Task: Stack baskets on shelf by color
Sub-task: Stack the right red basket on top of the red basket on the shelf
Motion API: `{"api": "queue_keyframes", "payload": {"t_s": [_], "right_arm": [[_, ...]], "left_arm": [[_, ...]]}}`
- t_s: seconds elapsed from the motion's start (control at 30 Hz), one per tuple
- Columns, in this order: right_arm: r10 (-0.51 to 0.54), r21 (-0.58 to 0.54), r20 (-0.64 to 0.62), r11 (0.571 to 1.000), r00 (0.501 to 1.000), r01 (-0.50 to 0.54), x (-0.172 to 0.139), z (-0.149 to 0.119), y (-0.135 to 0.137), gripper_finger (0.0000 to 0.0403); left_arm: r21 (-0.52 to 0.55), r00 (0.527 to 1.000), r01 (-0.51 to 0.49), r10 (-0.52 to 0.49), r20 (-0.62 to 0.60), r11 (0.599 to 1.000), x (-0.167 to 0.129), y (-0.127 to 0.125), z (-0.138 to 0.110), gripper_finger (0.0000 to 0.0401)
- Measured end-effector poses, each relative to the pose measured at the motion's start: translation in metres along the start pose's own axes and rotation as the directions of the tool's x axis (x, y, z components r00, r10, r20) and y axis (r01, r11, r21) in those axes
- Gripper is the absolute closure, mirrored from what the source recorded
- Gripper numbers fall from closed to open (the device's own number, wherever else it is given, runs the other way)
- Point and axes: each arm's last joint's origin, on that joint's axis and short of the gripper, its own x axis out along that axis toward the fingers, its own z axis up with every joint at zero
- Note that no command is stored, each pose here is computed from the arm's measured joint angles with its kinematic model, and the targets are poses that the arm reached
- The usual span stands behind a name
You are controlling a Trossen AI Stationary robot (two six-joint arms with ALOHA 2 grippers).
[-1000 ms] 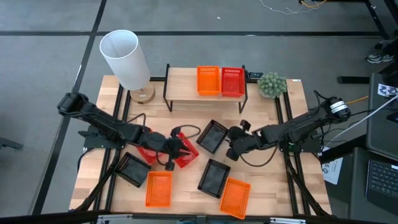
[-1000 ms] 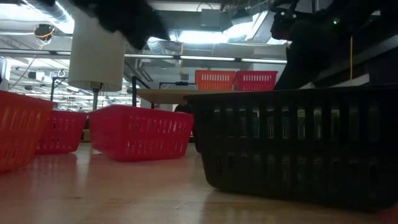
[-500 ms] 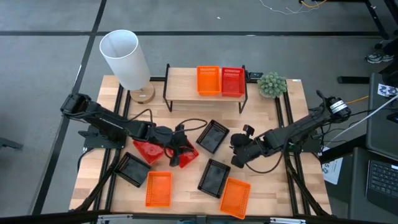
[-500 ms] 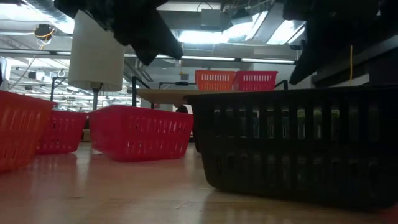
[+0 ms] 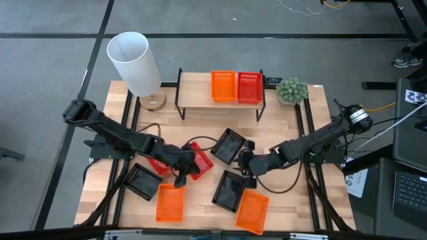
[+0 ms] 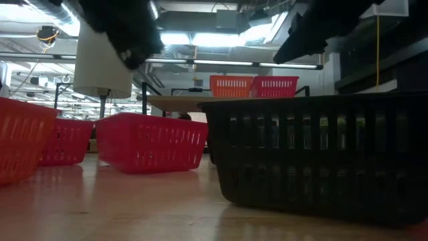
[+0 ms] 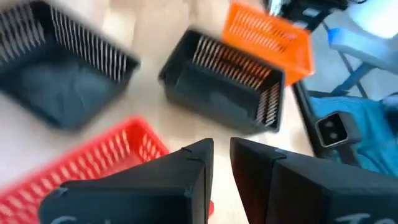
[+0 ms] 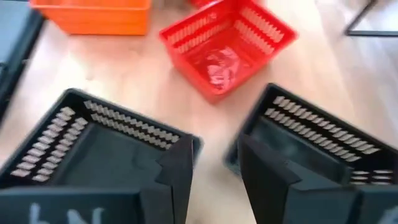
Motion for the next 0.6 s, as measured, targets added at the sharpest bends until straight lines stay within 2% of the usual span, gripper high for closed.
{"api": "queue_keyframes", "payload": {"t_s": [0.07,0.17,0.37,0.5,0.6], "right_arm": [[-0.044,0.016,-0.022,0.999,0.999,0.045,-0.004,0.001,-0.002,0.0274],[-0.061,0.013,-0.025,0.998,0.998,0.062,-0.006,0.002,-0.003,0.0274],[0.144,-0.11,0.046,0.984,0.989,-0.138,0.014,0.013,0.004,0.0274],[0.208,-0.206,0.083,0.961,0.975,-0.187,0.046,0.014,0.002,0.0274],[0.217,-0.232,0.053,0.952,0.975,-0.199,0.071,0.012,-0.002,0.0274]], "left_arm": [[-0.035,0.998,-0.042,0.04,-0.057,0.999,0.01,0.005,-0.01,0.0354],[-0.051,0.994,-0.089,0.086,-0.068,0.995,0.018,0.004,-0.01,0.0355],[0.043,0.973,-0.131,0.137,-0.185,0.99,0.011,0.001,-0.008,0.0355],[0.15,0.963,-0.175,0.201,-0.179,0.973,-0.006,-0.002,0.0,0.0355],[0.216,0.968,-0.181,0.212,-0.132,0.959,-0.017,-0.007,0.006,0.0355]]}}
